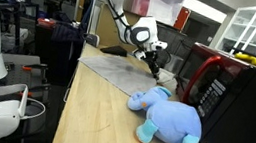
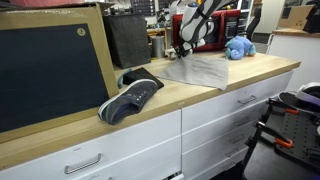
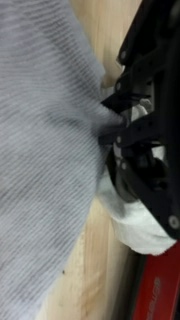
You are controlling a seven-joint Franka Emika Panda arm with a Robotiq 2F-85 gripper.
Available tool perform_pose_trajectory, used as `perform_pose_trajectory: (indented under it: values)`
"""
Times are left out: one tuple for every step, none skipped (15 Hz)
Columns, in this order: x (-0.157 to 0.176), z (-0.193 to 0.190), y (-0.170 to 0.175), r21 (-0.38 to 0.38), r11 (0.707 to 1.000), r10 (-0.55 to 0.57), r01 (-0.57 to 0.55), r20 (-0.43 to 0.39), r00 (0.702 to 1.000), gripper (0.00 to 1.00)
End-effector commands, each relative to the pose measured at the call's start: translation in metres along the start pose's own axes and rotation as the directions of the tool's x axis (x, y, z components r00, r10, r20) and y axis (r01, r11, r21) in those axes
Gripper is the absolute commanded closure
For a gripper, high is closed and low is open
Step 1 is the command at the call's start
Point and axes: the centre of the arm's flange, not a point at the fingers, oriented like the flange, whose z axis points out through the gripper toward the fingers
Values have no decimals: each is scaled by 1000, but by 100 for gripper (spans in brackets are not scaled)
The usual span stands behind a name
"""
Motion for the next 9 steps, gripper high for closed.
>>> perform_pose_trajectory:
  values:
    - [26,-40,26,27,998,59,-61,51,997,38]
    - [33,-59,37,47,996,66,-71,101,993,32]
    - [36,-70,44,60,995,68,-78,141,988,25]
    - [39,-82,50,84,994,59,-76,191,980,17]
    - [41,-98,56,111,991,42,-71,240,970,10]
    - [41,-115,60,138,988,30,-70,274,961,2]
    - [40,-131,63,168,984,8,-64,316,949,0]
    - [38,-146,64,192,980,-17,-55,353,935,0]
    - [36,-159,65,211,976,-37,-49,386,922,0]
